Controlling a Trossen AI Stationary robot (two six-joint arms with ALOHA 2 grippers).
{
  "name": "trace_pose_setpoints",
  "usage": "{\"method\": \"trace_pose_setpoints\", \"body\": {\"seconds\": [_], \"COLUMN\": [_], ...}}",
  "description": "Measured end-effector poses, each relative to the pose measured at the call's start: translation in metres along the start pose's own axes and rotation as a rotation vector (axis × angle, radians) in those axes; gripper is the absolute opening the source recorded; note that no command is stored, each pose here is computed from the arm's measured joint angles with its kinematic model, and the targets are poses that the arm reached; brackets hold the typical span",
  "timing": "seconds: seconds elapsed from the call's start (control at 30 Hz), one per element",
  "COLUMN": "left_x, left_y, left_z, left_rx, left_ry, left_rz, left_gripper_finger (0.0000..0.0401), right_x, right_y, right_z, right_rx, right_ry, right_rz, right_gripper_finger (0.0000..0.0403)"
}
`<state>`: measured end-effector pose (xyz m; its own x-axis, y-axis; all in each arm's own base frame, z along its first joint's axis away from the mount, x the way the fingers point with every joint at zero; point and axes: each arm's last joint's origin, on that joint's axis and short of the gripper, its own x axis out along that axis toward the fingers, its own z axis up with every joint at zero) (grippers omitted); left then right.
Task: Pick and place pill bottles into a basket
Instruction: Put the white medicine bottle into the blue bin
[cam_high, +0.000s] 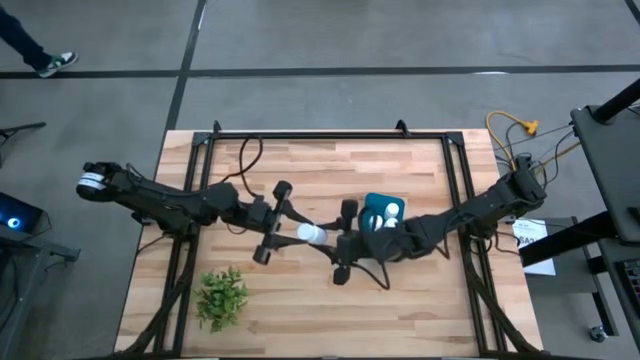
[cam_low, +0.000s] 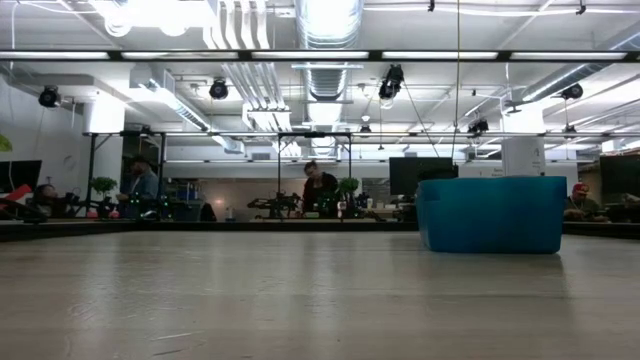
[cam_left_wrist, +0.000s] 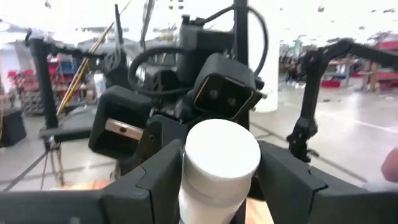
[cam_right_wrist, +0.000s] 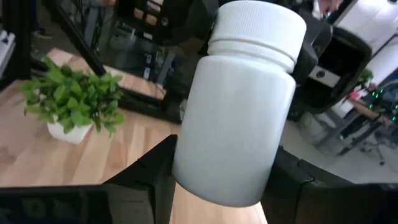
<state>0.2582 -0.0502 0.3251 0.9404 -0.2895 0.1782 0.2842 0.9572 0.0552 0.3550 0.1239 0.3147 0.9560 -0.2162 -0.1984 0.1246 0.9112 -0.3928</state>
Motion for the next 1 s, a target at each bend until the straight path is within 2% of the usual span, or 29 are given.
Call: {"method": "trace_pose_setpoints", "body": {"seconds": [0.4,0.67,1.0], "left_x": [0.003,0.013,0.021], "left_y": [-0.005,-0.005,-0.005], "left_z": [0.0,-0.012,-0.02], "left_rx": [0.032,0.053,0.059], "left_ry": [-0.034,-0.046,-0.077], "left_rz": [-0.039,-0.046,-0.05], "left_gripper_finger": [0.0179,0.0179,0.0179], "right_x": [-0.001,-0.001,-0.001], "right_y": [-0.003,-0.004,-0.004], "right_z": [0.012,0.017,0.017], "right_rx": [-0.004,0.022,0.026], "right_ry": [-0.111,-0.174,-0.191], "right_rz": [-0.035,-0.019,-0.02], "right_gripper_finger": [0.0162,0.0162,0.0162]}}
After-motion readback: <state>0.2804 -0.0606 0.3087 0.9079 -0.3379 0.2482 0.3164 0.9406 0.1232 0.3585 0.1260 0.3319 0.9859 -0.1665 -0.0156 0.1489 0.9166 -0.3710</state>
